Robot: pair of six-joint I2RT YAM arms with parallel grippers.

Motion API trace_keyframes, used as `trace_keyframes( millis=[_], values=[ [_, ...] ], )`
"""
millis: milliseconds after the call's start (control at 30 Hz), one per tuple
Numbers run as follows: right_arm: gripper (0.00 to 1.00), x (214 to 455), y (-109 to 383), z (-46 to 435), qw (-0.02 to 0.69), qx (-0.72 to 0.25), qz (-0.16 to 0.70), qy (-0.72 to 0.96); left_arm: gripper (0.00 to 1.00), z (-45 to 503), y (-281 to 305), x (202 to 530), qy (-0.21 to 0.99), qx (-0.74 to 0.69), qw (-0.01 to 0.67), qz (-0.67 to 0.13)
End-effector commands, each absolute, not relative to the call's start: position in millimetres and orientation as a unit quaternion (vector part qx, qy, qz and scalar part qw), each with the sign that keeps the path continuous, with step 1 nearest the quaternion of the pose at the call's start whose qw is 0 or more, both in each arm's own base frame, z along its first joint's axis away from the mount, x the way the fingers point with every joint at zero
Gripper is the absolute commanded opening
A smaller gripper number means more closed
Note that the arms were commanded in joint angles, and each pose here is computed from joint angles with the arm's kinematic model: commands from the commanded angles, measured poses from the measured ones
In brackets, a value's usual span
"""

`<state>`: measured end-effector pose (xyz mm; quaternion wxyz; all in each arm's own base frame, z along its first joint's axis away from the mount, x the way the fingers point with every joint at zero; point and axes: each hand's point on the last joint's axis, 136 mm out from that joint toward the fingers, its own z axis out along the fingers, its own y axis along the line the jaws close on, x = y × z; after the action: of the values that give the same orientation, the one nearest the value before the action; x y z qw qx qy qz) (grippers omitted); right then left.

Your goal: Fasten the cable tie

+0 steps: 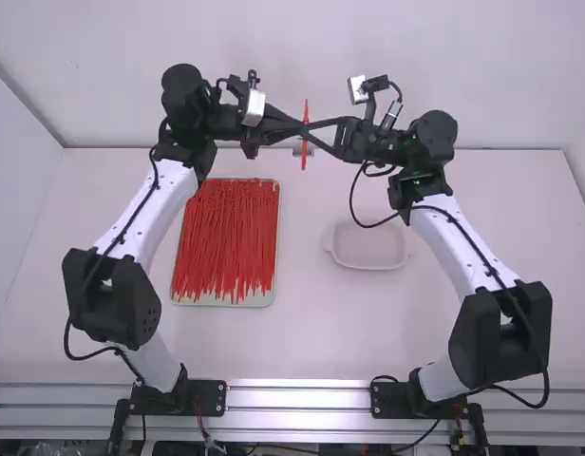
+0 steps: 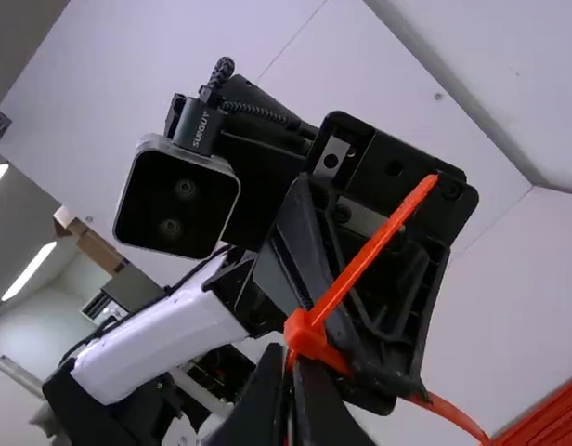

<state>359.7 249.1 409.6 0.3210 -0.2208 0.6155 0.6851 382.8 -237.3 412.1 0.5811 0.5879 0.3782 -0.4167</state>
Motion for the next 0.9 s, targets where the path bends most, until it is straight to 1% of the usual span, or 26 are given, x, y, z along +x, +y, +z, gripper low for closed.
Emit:
trace_keyframes(
  millis=[0,33,200,233,300,667,700,733,800,867],
  values=[
    [0.84,366.7,234.8,436.3,0.380,-0.215,0.672,0.598,0.02,404.2,-240.9,363.2,0.347,0.614,0.552,-0.443],
    [0.99,366.7,233.2,435.6,0.380,-0.217,0.671,0.599,0.02,404.9,-238.9,364.3,0.351,0.612,0.552,-0.444],
    [0.99,375.1,219.5,430.9,0.379,-0.203,0.665,0.610,0.02,410.5,-238.6,360.5,0.364,0.606,0.536,-0.462],
    [0.99,375.2,219.2,430.8,0.379,-0.203,0.665,0.611,0.04,410.9,-238.7,360.3,0.364,0.605,0.535,-0.463],
    [0.99,376.4,215.6,430.5,0.381,-0.202,0.663,0.612,0.02,414.8,-238.4,359.7,0.371,0.601,0.532,-0.468],
    [1.00,373.9,217.5,429.6,0.363,-0.196,0.671,0.616,0.02,415.9,-246.0,354.2,0.369,0.602,0.523,-0.477],
    [0.96,372.6,219.7,429.6,0.361,-0.198,0.672,0.615,0.02,415.9,-248.4,352.5,0.367,0.604,0.522,-0.479],
    [0.88,370.5,223.2,429.6,0.358,-0.201,0.674,0.614,0.02,415.9,-248.0,352.8,0.367,0.603,0.522,-0.478],
    [0.83,369.1,225.3,429.5,0.356,-0.203,0.675,0.614,0.02,415.9,-247.9,352.8,0.367,0.603,0.522,-0.478],
    [0.70,366.3,229.4,429.4,0.351,-0.207,0.677,0.613,0.02,415.8,-247.8,352.8,0.367,0.603,0.522,-0.479]
  ],
)
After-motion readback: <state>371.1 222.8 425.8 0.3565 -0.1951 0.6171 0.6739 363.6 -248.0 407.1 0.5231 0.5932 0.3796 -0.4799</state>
